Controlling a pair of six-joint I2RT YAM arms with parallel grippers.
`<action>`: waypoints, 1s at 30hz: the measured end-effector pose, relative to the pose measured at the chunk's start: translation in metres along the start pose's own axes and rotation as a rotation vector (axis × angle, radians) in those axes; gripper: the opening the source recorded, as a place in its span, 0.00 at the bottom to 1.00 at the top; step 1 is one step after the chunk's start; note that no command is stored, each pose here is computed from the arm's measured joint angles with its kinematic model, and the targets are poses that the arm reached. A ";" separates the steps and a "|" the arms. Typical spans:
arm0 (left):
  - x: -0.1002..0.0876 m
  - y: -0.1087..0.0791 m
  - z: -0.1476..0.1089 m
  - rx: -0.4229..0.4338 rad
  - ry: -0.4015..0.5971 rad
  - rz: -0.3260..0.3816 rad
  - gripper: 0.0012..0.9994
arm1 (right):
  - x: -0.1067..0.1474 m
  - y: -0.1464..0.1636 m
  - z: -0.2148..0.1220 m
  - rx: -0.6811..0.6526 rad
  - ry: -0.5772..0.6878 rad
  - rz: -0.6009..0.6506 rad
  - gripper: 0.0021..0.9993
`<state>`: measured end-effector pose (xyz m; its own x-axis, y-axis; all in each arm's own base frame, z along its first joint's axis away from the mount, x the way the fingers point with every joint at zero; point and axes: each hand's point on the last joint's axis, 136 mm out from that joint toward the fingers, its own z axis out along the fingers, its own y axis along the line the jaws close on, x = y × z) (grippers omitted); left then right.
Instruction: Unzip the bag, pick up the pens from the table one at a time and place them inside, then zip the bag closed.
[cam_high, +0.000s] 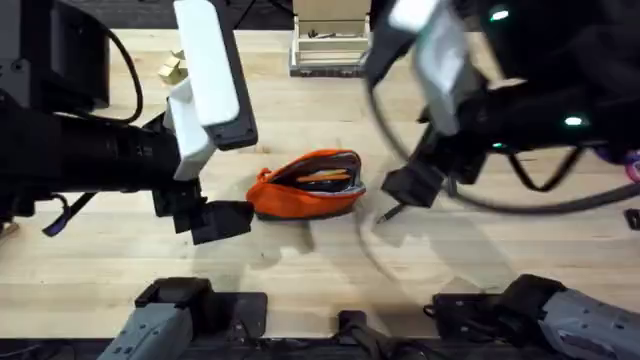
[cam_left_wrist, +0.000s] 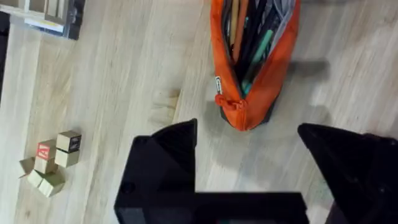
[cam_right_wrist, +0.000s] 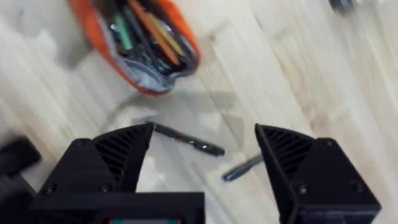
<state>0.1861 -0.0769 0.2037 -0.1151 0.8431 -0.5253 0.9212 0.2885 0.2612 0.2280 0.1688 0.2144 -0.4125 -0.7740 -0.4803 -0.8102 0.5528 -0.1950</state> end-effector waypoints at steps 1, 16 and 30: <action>0.000 0.000 0.000 0.000 0.000 0.000 0.99 | 0.003 -0.005 -0.005 0.018 -0.003 0.054 1.00; 0.000 0.000 0.000 0.000 0.000 0.000 0.99 | 0.090 -0.096 -0.062 0.372 0.026 0.774 1.00; 0.000 0.000 0.000 0.000 0.000 0.000 0.99 | 0.104 -0.109 -0.045 0.382 0.110 0.848 1.00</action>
<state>0.1861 -0.0769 0.2037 -0.1151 0.8431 -0.5253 0.9212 0.2885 0.2612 0.2547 0.0139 0.2240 -0.8559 -0.0798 -0.5110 -0.0371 0.9950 -0.0932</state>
